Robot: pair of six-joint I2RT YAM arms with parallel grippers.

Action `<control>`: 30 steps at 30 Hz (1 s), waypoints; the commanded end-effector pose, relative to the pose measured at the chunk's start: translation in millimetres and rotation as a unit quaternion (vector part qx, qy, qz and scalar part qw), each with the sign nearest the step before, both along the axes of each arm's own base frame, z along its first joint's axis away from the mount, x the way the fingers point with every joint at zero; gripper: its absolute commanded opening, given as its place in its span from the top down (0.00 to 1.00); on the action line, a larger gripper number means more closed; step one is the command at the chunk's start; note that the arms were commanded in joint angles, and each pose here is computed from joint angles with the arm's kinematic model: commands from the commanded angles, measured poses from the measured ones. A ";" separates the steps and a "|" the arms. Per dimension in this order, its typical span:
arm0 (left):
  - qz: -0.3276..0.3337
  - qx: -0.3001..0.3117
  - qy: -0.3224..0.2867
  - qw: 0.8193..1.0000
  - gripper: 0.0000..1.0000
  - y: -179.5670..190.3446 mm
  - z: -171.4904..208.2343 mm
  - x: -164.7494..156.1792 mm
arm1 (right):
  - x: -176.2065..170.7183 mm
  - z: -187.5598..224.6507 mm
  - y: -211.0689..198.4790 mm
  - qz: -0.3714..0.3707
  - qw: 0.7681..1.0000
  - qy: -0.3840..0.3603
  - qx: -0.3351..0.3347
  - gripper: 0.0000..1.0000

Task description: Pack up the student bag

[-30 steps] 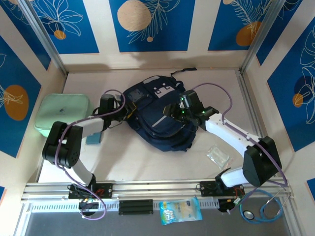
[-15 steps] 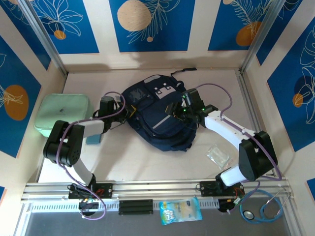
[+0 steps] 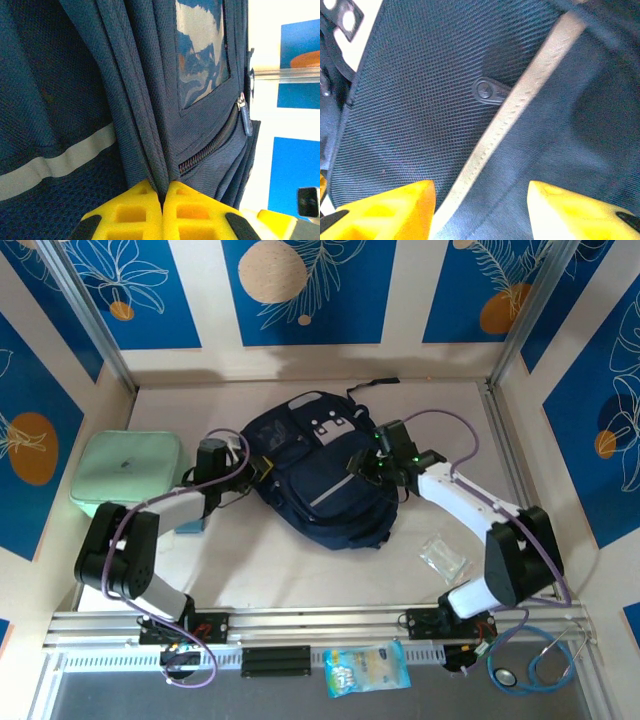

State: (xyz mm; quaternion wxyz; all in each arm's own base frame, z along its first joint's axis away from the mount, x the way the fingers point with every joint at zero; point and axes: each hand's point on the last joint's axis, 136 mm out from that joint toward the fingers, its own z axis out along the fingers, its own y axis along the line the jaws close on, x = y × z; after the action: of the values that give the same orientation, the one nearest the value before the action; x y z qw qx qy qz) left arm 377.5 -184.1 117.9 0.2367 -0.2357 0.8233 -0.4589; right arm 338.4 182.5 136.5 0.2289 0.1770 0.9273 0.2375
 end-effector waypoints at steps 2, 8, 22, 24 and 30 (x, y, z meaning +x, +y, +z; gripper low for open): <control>-0.003 0.008 -0.018 1.000 1.00 1.8 8.9 -2.8 | -25.6 -12.8 -29.0 -0.052 0.998 0.029 -0.019 0.47; -0.003 0.001 -0.024 1.000 1.00 0.2 17.1 -1.0 | -28.9 -26.3 -19.1 -0.048 0.997 0.054 0.009 0.47; -0.014 0.002 -0.021 1.000 1.00 -10.2 30.1 -23.7 | 91.1 14.2 17.6 0.075 0.994 -0.063 0.056 0.51; -0.023 0.004 -0.017 1.000 1.00 -18.4 28.5 -30.3 | 111.3 16.1 19.1 0.091 0.991 -0.077 0.052 0.51; -0.056 0.004 -0.003 0.998 1.00 -49.5 18.4 -46.8 | 143.4 2.0 7.7 0.099 0.993 -0.068 0.010 0.51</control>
State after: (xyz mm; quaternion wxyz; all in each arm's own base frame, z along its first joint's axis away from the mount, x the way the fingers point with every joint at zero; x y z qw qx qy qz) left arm 341.0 -213.2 127.9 0.2217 -0.2200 0.8383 -0.4469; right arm 480.1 183.2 132.1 0.2607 0.1129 0.9181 0.2763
